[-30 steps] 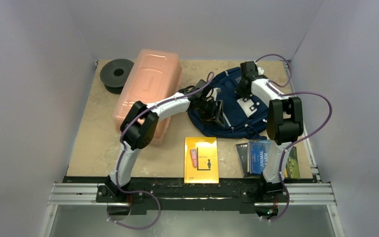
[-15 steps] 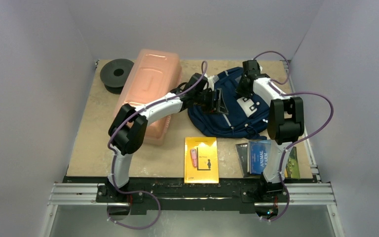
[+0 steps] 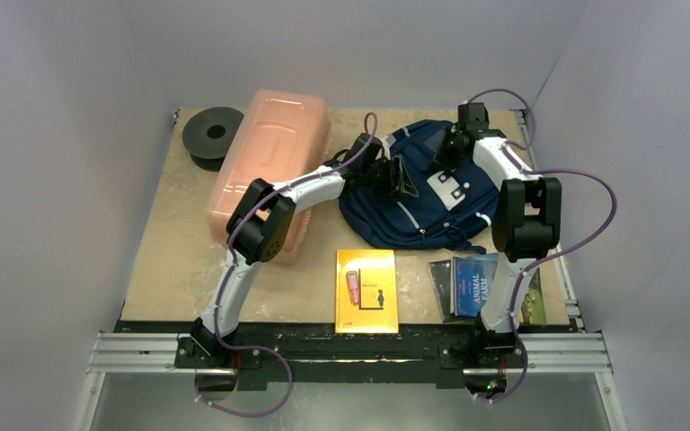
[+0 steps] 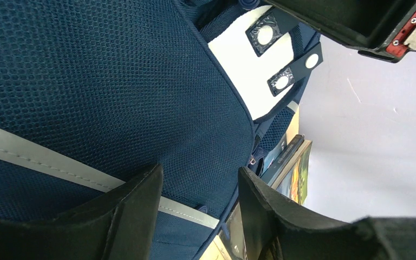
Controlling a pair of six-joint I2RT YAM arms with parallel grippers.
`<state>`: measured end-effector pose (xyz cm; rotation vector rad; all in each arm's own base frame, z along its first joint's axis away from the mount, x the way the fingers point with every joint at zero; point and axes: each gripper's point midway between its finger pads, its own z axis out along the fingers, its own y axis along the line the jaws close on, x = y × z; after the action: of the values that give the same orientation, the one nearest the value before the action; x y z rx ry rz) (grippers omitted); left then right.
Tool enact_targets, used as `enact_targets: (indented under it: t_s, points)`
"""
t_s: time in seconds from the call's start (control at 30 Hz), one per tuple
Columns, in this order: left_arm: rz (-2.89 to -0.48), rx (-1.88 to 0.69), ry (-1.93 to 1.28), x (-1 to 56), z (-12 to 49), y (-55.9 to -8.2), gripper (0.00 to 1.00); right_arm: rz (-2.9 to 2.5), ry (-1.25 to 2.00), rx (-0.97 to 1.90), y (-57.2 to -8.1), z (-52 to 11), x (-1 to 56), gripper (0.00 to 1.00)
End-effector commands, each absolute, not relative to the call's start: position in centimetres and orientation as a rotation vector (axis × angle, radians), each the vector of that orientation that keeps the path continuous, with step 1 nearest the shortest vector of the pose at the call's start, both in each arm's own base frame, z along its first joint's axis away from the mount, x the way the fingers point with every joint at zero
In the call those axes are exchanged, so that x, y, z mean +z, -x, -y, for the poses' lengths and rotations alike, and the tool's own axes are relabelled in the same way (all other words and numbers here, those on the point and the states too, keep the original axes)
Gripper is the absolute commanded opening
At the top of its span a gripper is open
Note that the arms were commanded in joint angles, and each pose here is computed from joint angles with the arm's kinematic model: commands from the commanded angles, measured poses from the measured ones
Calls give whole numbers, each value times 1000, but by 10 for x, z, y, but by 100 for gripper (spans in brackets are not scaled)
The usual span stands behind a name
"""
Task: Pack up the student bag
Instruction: Unzip the student bag at the center of the board.
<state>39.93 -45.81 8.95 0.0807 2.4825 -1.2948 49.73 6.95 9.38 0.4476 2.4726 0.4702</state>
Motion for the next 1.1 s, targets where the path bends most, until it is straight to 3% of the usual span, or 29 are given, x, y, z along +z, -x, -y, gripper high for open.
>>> enact_targets:
  t_s: [0.0,0.13,0.3,0.4,0.7,0.83,0.9,1.0,1.07]
  points:
    - [-2564,-1195,-49,66,440,-399,53,-2406,-366,672,-503,-91,111,9]
    - [-2570,-1201,-55,64,438,-396,53,-2401,-348,635,-502,-87,103,19]
    - [-2578,-1218,-48,65,440,-394,53,-2422,-345,511,-504,-72,87,21]
    - [-2584,-1219,-35,65,439,-394,53,-2427,-345,428,-506,-61,78,28]
    - [-2604,-1214,-6,56,438,-392,52,-2419,-353,452,-500,-64,86,18]
    - [-2607,-1219,-4,56,439,-391,52,-2431,-344,434,-495,-71,83,33]
    - [-2606,-1218,-3,56,439,-391,52,-2434,-363,400,-495,-71,79,34]
    - [-2607,-1216,-1,56,438,-391,52,-2429,-467,260,-495,-56,75,25]
    - [-2608,-1213,0,55,438,-391,52,-2419,-518,175,-495,-52,75,30]
